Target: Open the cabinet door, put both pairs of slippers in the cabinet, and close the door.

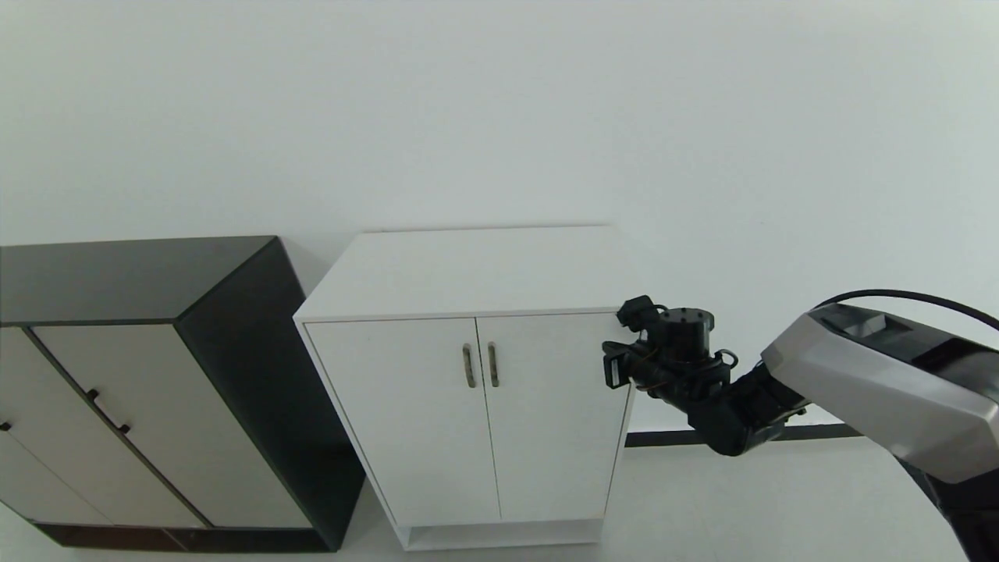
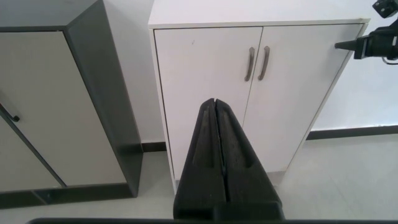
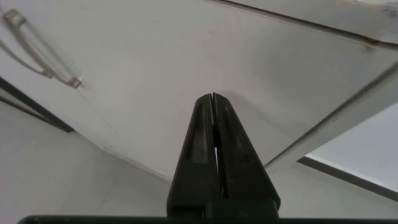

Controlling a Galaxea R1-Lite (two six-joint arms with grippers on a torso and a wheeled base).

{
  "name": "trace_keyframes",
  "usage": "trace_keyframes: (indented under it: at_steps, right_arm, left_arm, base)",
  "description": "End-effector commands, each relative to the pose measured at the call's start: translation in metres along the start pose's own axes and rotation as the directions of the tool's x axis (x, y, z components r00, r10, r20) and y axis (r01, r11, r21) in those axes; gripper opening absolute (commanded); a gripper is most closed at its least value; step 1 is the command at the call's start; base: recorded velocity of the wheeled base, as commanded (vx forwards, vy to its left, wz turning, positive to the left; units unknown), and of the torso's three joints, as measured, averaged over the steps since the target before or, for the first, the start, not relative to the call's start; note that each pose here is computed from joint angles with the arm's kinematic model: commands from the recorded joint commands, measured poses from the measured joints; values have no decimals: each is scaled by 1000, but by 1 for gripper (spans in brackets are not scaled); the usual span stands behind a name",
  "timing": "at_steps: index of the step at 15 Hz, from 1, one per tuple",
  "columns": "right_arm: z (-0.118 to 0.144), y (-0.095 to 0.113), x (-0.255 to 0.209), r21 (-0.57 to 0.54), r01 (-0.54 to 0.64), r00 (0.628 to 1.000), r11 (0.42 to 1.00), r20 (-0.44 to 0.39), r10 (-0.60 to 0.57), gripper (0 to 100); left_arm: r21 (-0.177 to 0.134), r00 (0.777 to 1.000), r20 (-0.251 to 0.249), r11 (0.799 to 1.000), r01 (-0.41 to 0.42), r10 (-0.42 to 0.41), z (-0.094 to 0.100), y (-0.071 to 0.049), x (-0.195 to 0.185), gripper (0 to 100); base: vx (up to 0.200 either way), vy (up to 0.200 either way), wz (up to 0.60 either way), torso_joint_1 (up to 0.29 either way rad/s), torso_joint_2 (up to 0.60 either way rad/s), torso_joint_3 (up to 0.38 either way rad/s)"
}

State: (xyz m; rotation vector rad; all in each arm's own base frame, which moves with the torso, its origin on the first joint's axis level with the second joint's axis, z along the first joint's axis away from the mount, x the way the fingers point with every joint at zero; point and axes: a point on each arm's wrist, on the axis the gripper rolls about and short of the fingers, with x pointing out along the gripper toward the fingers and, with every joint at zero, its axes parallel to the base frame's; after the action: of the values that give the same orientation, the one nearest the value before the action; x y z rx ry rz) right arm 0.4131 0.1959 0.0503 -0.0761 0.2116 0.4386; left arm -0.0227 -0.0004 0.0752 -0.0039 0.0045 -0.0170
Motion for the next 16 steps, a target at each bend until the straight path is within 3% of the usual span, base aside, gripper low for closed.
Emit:
trace_keyframes:
  at_steps: [1,6,16]
  right_arm:
    - [19,2,-45,-2,-6,999,1000,31,6,0]
    - [11,-6,-127,1,44,998,999,47,-44,0]
    - [-13,-30,-268,-14,172,985,985,-8,-172,0]
  left_arm:
    - [-1,1000,0,1000,0,0,0,0,0,0]
    - [-1,1000,0,1000,0,0,0,0,0,0]
    - [2,1000,0,1000,1,-1,0,0,0,0]
  base:
    - [0,0,0,0,0,0]
    - [0,0,0,0,0,0]
    - [0,0,0,0,0,0]
